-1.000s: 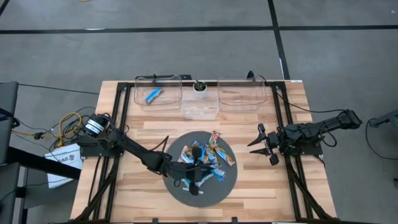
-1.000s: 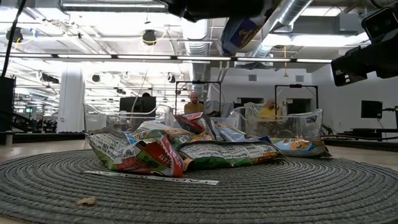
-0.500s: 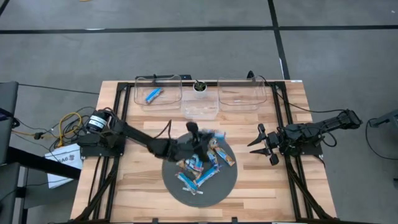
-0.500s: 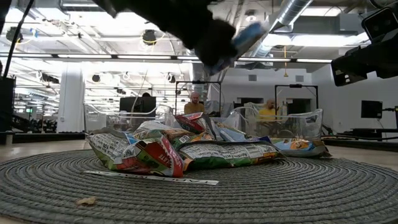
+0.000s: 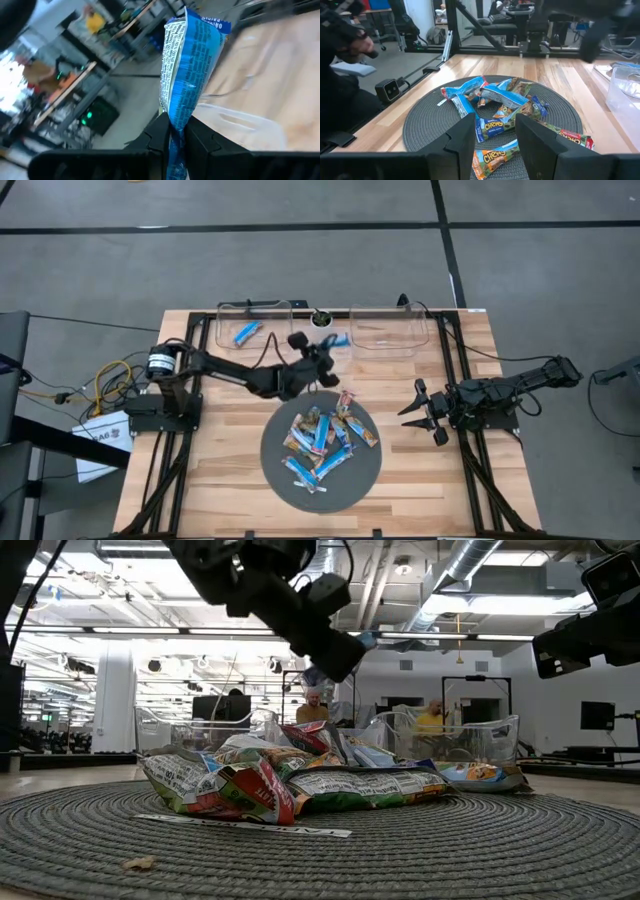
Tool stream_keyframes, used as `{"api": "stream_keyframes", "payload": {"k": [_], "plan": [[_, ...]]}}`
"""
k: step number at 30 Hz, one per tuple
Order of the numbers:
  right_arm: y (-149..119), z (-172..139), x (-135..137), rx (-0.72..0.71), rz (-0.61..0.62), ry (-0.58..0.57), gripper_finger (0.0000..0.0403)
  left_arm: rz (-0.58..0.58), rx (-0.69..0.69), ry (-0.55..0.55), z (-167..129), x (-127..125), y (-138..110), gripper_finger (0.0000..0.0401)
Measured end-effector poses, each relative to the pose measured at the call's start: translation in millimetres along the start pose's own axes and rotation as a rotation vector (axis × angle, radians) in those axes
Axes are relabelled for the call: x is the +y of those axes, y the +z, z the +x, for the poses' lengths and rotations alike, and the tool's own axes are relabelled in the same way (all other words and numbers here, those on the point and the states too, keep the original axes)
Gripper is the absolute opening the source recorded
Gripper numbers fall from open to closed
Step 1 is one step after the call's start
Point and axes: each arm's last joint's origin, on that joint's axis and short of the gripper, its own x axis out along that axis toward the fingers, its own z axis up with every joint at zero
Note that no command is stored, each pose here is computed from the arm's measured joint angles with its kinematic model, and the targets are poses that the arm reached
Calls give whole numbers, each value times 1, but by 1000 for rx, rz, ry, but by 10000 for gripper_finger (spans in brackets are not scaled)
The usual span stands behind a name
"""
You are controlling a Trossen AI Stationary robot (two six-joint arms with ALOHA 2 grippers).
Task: Pick and place Granola Bars by type
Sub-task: Put the blue granola bar into the white bin
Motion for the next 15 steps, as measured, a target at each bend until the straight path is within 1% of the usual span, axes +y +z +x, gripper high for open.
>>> {"api": "stream_keyframes", "payload": {"k": [4,8,11,15], "plan": [[0,0,0,0,0,0,134,-111,31,41,15,12,-6,34],[0,0,0,0,0,1,133,-240,59,39,24,18,-13,34],[0,0,0,0,0,0,134,-317,82,4,30,21,-18,34],[0,0,0,0,0,1,134,-382,145,-60,36,23,-28,34]]}}
